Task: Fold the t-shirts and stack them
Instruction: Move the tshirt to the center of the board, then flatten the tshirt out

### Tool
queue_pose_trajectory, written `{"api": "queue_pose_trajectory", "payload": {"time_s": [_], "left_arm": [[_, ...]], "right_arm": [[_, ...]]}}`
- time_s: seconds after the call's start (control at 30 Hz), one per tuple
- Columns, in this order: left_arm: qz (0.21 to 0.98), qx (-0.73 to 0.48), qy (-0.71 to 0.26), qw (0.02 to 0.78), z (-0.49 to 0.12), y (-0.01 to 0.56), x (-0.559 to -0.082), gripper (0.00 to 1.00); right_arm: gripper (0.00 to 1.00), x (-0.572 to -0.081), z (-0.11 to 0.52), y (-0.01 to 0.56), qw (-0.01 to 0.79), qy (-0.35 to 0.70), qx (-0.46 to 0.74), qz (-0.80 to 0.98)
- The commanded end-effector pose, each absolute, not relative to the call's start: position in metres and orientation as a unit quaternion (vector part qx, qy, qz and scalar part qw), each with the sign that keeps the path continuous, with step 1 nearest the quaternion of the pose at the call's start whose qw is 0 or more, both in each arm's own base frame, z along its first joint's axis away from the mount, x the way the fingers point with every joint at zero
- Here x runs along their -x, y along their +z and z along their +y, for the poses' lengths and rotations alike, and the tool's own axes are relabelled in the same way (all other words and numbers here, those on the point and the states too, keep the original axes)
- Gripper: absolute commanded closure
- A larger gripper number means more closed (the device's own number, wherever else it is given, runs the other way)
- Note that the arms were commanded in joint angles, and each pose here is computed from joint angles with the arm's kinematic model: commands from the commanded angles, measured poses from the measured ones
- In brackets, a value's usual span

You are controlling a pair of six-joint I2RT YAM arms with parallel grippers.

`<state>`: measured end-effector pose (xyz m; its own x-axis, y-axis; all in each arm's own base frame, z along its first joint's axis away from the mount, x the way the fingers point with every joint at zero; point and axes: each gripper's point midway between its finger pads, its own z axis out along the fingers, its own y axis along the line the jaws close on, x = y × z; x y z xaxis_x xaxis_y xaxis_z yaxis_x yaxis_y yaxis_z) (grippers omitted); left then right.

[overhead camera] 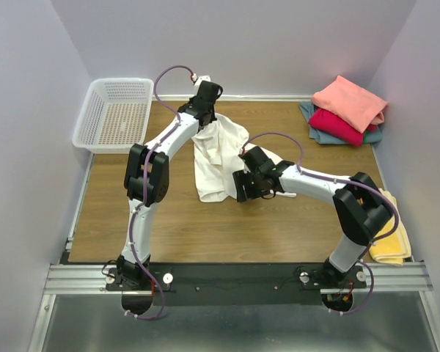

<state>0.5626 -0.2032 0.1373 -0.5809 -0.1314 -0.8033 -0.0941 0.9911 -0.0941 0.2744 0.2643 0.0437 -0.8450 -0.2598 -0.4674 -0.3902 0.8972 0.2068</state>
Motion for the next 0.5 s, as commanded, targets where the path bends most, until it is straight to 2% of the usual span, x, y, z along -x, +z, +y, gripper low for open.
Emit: {"api": "queue_pose_trajectory", "payload": {"time_s": [0.0,0.27,0.47], "left_arm": [[0.891,0.049,-0.035,0.450,-0.208,0.137,-0.569,1.00],[0.898,0.040,-0.041,0.435,-0.208,0.127,-0.561,1.00],[0.902,0.040,-0.042,0.428,-0.207,0.122,-0.559,1.00]], "right_arm": [[0.32,-0.275,0.276,0.038,0.216,0.149,0.180,0.948],[0.35,-0.299,0.298,0.046,0.255,0.171,0.176,0.935],[0.37,-0.308,0.302,0.030,0.248,0.158,0.174,0.940]]}}
